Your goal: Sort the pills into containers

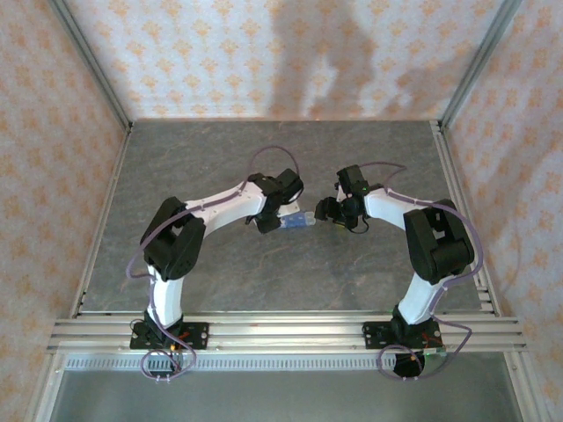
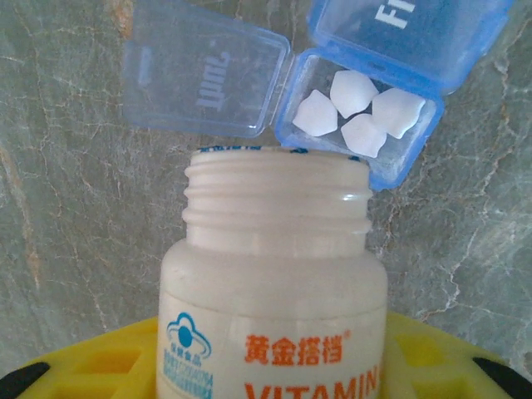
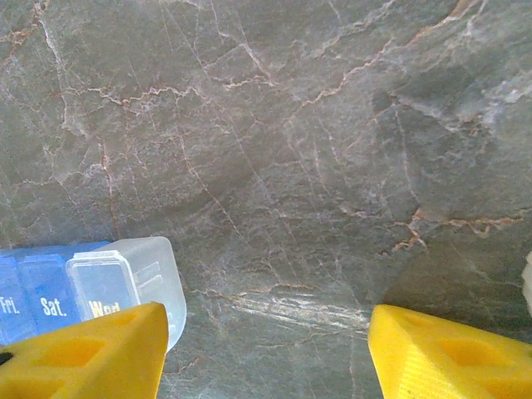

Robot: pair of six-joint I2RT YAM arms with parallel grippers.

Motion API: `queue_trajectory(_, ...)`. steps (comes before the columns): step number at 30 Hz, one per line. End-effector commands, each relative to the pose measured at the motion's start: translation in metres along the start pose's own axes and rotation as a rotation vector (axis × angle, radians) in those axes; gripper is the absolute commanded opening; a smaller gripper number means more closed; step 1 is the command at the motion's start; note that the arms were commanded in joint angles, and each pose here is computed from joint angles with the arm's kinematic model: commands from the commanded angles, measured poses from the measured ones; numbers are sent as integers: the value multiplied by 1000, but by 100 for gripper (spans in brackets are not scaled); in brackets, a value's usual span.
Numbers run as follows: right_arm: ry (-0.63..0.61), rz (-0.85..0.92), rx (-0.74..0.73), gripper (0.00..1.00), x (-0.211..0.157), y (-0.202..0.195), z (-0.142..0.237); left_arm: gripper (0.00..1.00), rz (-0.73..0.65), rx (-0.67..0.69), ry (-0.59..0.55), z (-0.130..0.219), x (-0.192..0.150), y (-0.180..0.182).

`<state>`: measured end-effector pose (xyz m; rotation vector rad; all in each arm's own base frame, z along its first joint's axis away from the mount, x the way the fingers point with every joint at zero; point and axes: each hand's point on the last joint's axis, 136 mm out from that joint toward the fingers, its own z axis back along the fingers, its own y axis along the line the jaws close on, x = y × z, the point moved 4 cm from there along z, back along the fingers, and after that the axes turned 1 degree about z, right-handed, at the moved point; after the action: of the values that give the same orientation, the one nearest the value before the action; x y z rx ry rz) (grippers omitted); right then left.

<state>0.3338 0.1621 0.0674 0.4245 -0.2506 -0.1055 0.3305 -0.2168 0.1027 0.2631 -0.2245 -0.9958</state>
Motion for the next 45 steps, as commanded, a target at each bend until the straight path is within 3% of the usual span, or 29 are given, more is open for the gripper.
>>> queue_trajectory(1,-6,-5,18,66,0,9,4,0,105,-4,-136,16,7,9)
queue_trajectory(13,-163,-39,25,66,22,26,57,0,281,-75,-418,28,6,7)
queue_trajectory(25,-247,-108,-171,67,24,-7,87,0,398,-101,-827,71,19,17)
queue_trajectory(36,-183,-116,-410,74,17,-47,78,0,391,-61,-1327,162,35,36)
queue_trajectory(45,-136,-68,-426,73,31,-47,58,0,363,-58,-1642,222,36,46)
